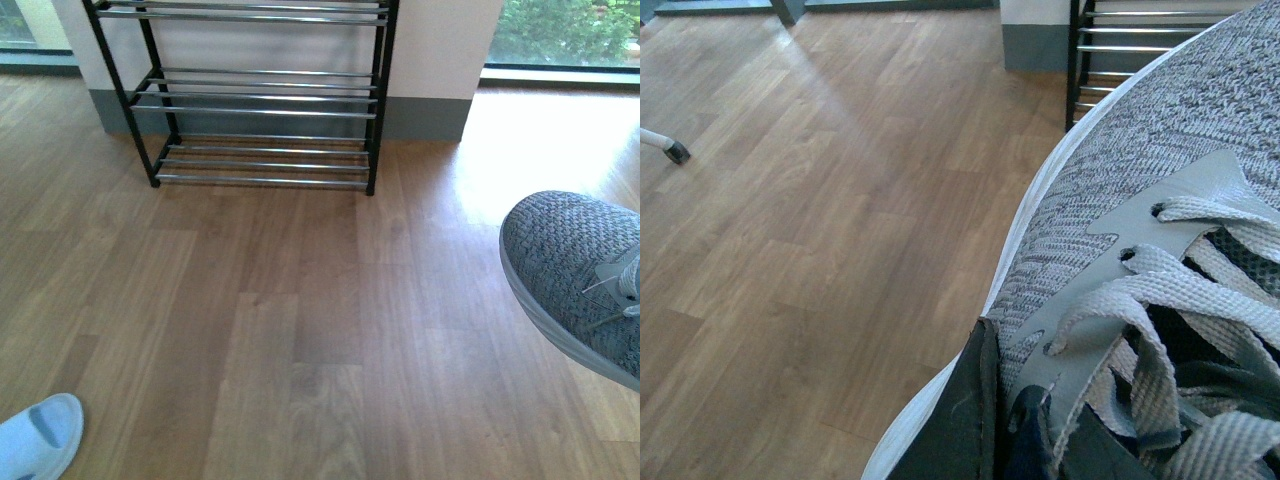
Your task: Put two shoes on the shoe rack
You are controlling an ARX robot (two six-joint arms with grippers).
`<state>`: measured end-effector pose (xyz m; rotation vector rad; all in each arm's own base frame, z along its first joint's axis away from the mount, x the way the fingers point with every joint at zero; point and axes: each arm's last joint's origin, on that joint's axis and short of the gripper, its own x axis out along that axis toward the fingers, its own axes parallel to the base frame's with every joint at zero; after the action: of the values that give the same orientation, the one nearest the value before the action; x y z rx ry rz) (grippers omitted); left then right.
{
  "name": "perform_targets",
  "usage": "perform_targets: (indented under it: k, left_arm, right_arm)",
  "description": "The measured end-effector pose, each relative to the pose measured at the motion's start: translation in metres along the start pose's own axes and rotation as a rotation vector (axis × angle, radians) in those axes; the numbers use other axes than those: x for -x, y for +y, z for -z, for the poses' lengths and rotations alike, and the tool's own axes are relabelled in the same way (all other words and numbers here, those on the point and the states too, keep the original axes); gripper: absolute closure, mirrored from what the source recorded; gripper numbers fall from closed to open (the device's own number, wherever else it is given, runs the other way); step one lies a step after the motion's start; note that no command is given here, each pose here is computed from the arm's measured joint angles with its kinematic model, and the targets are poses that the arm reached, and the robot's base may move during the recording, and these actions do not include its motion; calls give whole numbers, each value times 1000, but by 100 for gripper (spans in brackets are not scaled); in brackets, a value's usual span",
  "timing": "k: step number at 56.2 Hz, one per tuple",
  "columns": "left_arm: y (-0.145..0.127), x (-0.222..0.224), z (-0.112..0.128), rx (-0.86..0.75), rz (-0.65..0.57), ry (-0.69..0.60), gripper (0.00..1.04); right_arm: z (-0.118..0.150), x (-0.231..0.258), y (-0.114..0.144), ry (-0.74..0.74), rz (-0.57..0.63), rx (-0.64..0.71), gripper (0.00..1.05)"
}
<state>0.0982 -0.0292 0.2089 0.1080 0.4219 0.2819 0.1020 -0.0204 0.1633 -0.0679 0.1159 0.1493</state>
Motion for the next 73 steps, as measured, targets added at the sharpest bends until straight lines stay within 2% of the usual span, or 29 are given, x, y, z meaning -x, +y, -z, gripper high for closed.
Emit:
perform_targets:
  k: [73]
  left_arm:
    - [-1,0,0,-2,14,5,103]
  right_arm:
    - [0,0,0,1,6,-1,103]
